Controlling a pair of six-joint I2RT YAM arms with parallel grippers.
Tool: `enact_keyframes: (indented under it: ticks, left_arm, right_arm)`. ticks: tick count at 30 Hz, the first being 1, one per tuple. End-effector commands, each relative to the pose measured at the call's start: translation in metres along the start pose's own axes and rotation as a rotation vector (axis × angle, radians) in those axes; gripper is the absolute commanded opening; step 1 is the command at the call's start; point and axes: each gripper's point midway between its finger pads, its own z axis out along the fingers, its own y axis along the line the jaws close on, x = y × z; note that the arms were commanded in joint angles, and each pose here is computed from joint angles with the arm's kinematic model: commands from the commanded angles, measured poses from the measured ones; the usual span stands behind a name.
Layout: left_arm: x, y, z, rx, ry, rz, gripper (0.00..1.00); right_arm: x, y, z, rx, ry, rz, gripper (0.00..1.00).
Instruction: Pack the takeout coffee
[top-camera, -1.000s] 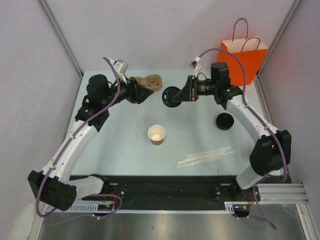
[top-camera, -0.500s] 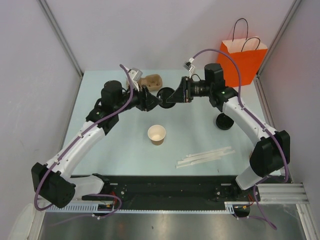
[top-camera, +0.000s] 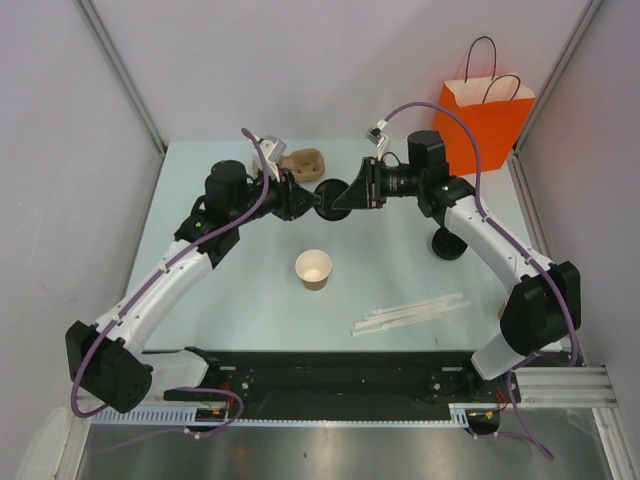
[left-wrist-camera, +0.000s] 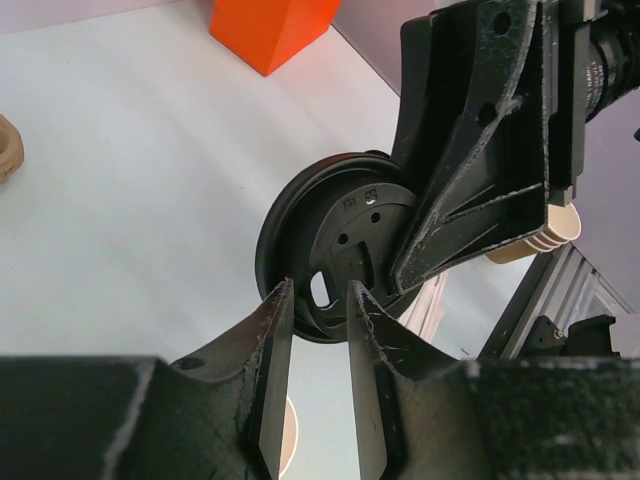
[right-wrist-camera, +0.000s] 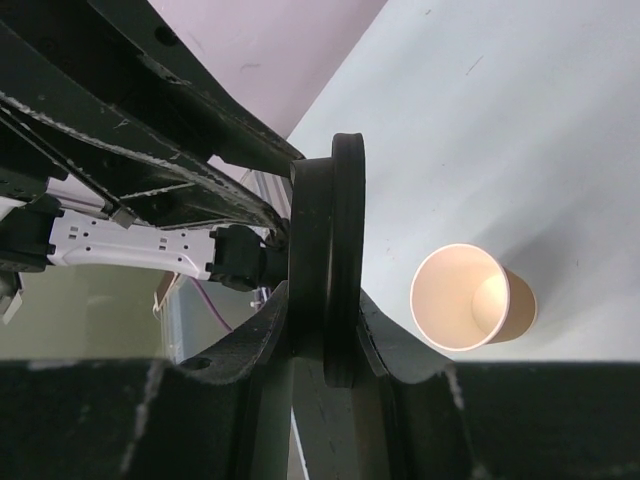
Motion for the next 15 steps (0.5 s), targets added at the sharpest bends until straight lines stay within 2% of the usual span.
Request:
enact_keyframes:
  ticks: [1, 11, 15]
  left_arm:
    - [-0.0076, 0.0015, 0.0035, -0.004, -0.022, 0.023, 0.31]
    - [-0.0033, 0.0057, 0.0062, -0.020, -0.002, 0.027, 0.20]
    - [-0.0021, 0.0051, 0.0061, -0.018, 0.006, 0.032, 0.11]
  right_arm:
    - [-0.0097, 0.0231, -0.0065, -0.039, -0.038, -0.056, 0.17]
    - [-0.0063, 0.0254, -0.0035, -0.049, -0.029, -0.053, 0.17]
    - [-0.0047, 0.0248, -0.0014, -0.052, -0.024, -0.050, 0.18]
